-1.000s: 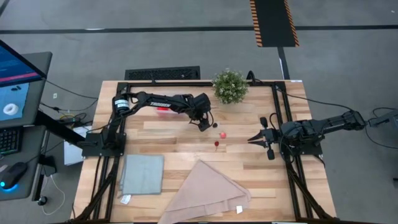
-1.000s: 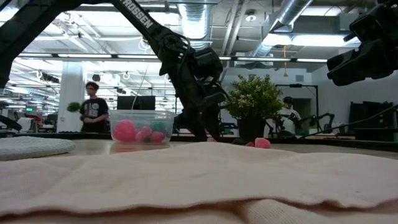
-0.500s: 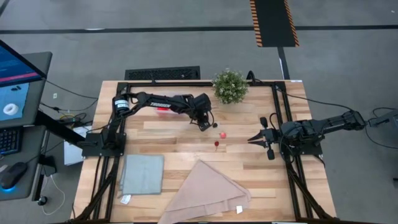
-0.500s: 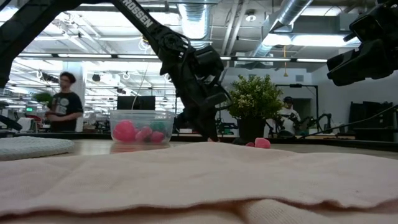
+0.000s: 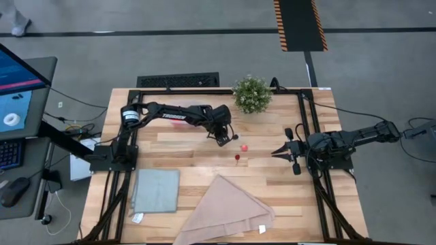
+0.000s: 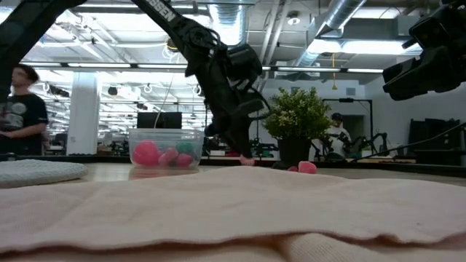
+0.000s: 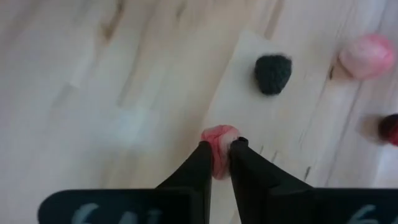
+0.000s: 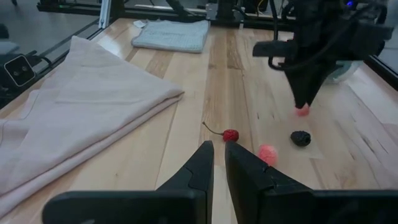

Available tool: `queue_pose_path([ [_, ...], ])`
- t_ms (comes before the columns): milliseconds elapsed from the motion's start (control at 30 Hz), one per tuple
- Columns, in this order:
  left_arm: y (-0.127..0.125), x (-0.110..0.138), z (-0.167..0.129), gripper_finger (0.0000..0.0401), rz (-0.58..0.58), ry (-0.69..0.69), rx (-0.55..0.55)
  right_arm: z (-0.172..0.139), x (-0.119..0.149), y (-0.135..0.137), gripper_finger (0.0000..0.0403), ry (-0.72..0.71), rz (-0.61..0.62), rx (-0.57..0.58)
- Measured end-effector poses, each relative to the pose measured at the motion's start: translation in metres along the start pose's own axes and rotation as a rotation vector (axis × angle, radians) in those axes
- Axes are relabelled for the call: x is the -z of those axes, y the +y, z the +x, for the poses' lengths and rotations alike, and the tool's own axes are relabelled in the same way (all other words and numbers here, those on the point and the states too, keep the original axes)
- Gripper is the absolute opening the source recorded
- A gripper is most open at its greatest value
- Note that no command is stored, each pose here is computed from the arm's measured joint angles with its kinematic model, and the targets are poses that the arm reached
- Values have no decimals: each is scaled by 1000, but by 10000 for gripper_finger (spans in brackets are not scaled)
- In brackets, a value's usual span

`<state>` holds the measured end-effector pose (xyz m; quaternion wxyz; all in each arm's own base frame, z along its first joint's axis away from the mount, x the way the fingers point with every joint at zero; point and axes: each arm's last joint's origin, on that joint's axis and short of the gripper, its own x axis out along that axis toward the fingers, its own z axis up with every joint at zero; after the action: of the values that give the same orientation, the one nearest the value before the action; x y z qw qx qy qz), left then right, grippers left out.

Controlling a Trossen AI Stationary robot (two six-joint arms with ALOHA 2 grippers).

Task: Pick and placing Produce into tupperware
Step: Put the pink peach into the transparent container

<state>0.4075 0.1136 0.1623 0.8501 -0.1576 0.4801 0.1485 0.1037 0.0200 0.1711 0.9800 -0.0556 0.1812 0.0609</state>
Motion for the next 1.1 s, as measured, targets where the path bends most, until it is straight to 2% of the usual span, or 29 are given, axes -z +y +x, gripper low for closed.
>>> queue_pose_path([
  [167, -8, -10, -29, 25, 8, -93, -47, 0, 0, 0, 64, -1, 0, 0],
  [300, -8, -8, -62, 25, -18, -145, -116, 0, 0, 0, 64, -1, 0, 0],
  [467, 8, 12, -91, 25, -113, -171, -268, 0, 0, 0, 64, -2, 0, 0],
  [600, 27, 31, -109, 31, -234, -185, -368, 0, 0, 0, 64, -2, 0, 0],
  [800, 57, 60, -117, 30, -366, -191, -440, 0, 0, 0, 64, -2, 0, 0],
  [900, 66, 69, -114, 32, -393, -183, -411, 0, 0, 0, 64, -2, 0, 1],
  [1000, 67, 71, -113, 61, -367, -178, -392, 0, 0, 0, 64, -2, 0, 0],
  [1100, 66, 73, -112, 111, -367, -169, -381, 0, 0, 0, 64, -2, 0, 0],
])
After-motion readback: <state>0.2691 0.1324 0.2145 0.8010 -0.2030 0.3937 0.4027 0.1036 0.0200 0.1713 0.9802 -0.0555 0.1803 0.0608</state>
